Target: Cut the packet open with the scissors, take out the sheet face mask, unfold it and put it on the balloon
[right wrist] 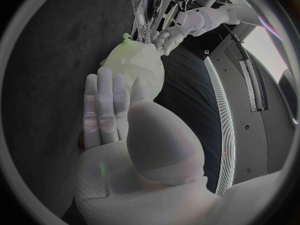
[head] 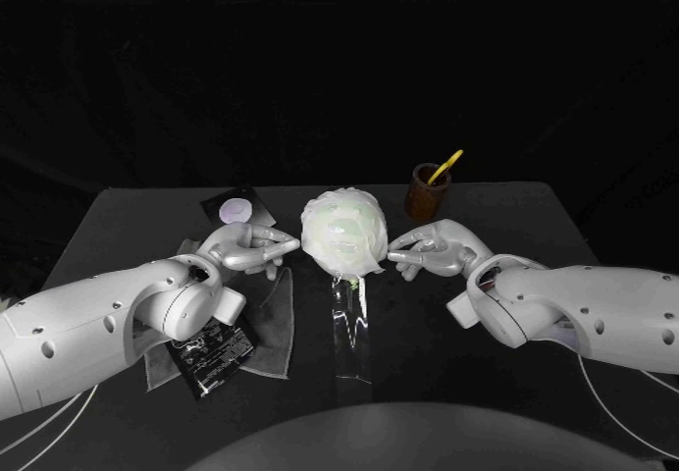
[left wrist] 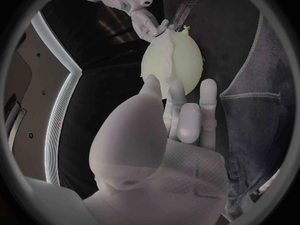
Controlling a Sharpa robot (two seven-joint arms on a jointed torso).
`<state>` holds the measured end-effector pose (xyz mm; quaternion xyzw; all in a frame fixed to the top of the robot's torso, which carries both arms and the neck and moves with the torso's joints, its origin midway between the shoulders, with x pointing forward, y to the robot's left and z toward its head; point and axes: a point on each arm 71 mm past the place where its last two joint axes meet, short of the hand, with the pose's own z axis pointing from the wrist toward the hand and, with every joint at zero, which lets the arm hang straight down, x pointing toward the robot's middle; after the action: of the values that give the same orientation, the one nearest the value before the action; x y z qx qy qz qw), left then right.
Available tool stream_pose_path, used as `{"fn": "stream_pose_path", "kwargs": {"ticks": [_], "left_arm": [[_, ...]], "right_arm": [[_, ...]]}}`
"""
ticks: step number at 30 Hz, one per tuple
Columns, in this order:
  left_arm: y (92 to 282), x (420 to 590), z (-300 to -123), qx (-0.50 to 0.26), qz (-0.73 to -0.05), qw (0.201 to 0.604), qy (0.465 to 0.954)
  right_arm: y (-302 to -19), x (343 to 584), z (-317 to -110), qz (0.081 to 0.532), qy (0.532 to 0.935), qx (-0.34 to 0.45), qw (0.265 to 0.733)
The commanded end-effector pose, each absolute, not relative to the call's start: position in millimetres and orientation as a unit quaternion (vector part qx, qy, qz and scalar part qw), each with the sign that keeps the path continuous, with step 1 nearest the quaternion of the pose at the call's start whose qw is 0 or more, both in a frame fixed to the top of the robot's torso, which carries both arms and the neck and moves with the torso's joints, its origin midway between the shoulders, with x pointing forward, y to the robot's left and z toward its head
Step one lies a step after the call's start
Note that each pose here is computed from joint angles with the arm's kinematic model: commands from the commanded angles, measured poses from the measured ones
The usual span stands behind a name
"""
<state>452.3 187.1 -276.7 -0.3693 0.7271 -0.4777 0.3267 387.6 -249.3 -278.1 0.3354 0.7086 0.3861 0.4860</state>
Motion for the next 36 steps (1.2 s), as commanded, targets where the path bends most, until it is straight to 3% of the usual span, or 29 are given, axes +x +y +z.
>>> {"fn": "stream_pose_path", "kwargs": {"ticks": [1, 36], "left_arm": [[180.8, 450.6, -276.6, -0.365, -0.496, 0.313, 0.723], [169.3, 443.1, -285.0, -0.375, -0.49, 0.294, 0.73]], "right_arm": [[-246, 388, -277, 0.387, 0.71, 0.312, 0.5], [-235, 387, -275, 0.398, 0.704, 0.298, 0.507]]}}
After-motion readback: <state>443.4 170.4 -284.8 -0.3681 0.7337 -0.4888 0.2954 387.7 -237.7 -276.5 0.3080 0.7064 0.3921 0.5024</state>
